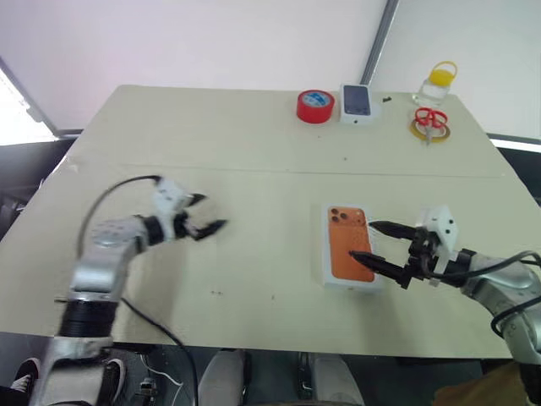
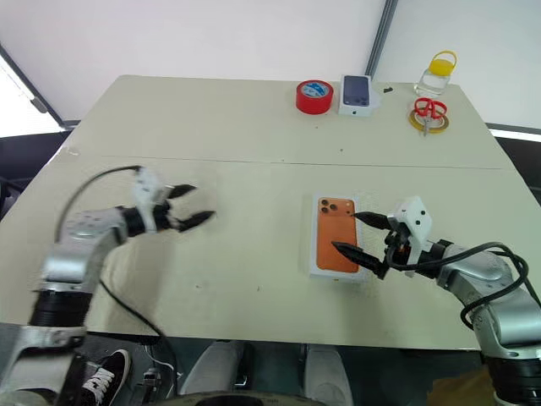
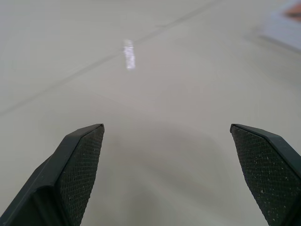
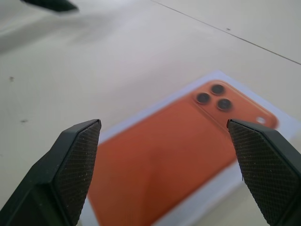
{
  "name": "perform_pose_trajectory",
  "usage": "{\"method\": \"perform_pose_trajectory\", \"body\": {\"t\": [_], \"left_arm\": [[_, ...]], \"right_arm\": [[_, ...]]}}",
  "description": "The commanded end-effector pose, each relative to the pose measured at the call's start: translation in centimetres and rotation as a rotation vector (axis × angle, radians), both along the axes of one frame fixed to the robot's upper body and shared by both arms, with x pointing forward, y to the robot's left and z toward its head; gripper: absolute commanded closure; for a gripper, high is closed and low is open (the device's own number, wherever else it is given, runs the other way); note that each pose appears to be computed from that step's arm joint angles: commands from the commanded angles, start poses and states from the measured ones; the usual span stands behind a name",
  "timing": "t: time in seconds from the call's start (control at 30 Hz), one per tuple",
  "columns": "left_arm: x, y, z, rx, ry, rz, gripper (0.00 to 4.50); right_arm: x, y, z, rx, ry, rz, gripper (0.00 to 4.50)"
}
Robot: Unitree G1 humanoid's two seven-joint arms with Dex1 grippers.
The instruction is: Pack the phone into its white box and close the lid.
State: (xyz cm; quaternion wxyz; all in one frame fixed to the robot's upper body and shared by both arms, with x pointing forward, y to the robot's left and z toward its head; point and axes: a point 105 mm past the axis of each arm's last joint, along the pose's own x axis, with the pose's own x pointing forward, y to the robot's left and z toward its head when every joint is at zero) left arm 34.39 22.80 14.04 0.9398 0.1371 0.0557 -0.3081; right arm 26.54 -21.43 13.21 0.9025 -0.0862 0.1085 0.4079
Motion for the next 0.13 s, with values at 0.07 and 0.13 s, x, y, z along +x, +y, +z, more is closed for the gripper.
{"method": "perform_pose_trajectory", "body": {"t": [0.07,0.13], "left_arm": [[-2.0,2.0,0.8,-0.018,-0.037,0.01,0.0],[-3.3,2.2,0.0,0.012,-0.031,-0.012,0.0]], "right_arm": [[0.3,-2.1,1.1,-0.04,-0.052,-0.018,0.02],[0.2,-3.1,1.1,-0.056,-0.05,-0.025,0.02]]}}
